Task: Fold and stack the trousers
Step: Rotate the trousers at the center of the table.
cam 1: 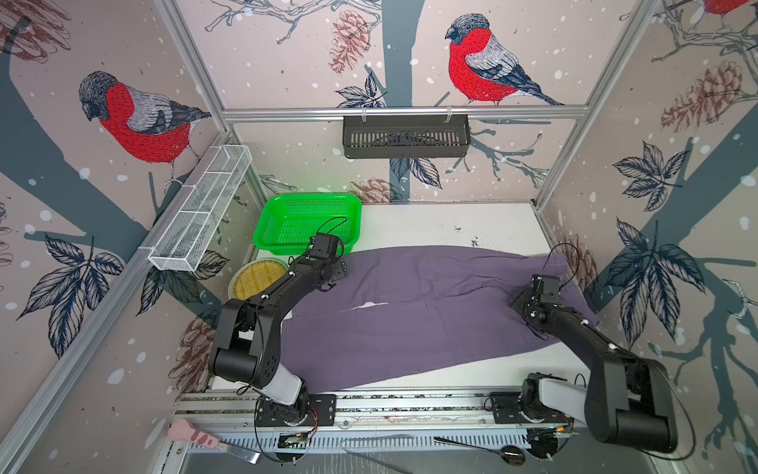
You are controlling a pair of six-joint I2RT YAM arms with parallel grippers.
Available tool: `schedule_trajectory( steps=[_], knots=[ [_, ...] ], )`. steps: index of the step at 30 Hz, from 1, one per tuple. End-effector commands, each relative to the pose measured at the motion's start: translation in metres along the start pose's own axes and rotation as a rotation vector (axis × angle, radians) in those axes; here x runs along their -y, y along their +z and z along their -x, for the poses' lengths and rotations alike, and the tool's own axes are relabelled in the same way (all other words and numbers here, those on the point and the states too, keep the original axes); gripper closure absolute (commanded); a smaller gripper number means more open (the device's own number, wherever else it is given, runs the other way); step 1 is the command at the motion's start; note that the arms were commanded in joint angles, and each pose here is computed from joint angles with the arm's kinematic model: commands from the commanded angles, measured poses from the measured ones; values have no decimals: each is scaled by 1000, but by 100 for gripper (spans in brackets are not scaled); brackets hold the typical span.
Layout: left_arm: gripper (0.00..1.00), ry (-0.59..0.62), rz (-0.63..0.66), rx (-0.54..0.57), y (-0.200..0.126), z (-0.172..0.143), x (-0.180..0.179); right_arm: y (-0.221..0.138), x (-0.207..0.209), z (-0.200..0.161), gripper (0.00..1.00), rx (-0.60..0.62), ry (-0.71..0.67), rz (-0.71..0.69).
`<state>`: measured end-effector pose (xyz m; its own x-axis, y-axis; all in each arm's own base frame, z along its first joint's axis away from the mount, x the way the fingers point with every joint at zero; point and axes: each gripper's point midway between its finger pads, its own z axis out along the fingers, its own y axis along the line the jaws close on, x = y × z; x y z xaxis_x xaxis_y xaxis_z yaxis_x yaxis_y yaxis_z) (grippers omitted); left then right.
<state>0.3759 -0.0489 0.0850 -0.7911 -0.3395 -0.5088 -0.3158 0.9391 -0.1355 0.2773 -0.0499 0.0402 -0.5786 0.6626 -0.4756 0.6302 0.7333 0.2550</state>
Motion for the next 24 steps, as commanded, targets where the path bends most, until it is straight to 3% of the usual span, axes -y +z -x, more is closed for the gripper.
schedule_trajectory(
  steps=[1, 6, 13, 24],
  knots=[
    [19, -18, -27, 14, -2, 12, -4, -15, -12, 29, 14, 49, -44, -11],
    [21, -115, 36, 18, -3, 24, -26, -30, -46, 73, 14, 109, -92, 49],
    [31, -381, 150, -11, 22, 23, -49, -34, -85, 112, 14, 133, -153, 124],
    [37, -546, 228, 36, 46, 29, -88, -29, -93, 115, 14, 126, -175, 140]
  ],
)
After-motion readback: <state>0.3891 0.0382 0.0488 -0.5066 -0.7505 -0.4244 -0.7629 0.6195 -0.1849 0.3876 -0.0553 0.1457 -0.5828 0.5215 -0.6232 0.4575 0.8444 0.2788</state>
